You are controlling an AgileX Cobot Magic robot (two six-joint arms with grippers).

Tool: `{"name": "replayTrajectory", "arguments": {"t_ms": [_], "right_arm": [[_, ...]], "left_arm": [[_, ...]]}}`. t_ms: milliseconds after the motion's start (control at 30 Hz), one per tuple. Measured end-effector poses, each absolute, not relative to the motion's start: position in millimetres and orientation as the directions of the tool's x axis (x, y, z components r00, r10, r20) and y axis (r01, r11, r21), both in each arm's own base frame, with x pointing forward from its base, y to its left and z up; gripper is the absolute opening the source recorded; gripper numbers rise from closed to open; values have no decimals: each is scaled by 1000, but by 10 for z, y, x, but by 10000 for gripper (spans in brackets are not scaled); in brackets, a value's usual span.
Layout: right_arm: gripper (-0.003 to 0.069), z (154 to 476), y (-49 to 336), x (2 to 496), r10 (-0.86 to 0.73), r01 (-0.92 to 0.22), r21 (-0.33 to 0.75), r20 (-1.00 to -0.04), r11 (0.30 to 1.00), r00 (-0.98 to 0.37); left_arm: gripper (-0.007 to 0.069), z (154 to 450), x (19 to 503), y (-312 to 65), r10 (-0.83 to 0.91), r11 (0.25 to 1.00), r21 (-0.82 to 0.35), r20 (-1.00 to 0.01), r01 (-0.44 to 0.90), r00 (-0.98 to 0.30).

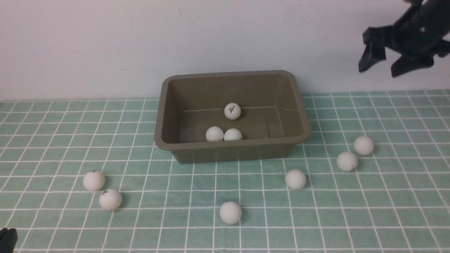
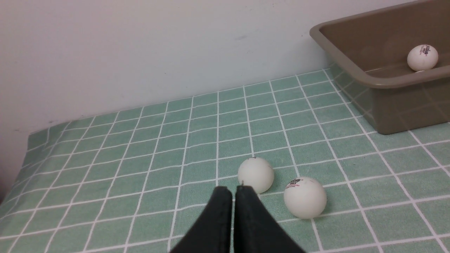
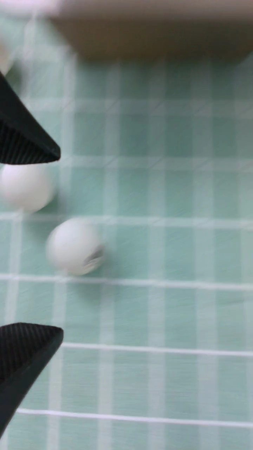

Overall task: Put the table tennis balls in the box on the green coffee tablecloth.
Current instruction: 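Reach for and grasp a ping pong ball on the table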

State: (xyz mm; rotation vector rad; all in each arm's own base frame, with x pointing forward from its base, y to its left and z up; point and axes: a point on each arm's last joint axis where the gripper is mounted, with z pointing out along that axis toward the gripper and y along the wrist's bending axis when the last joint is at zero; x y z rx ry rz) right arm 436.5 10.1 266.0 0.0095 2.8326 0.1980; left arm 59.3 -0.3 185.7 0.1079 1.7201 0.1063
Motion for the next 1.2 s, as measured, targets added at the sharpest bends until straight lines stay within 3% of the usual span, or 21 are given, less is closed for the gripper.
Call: {"name": "replayTrajectory", "arguments": {"t_ms": [200,500,800,1200], "right_arm": [[516,2246,290,4267,-105,-103,-19,-168,994,-980],[514,2145,540,4285,-117,-114,-32,-167,993,-979],[514,1984,487,4378,-100,-82,-102,-187,991,-977],[514,1808,496,4448,-87,-68,-100,-196,993,-977]], "left_arm": [[-4,1857,593,-3,133,991,133,-980,11,-151],[-4,1857,593,-3,133,991,133,-980,11,-151],[-4,1857,593,-3,133,991,133,-980,11,-151],[-4,1857,593,-3,133,991,133,-980,11,-151]]}}
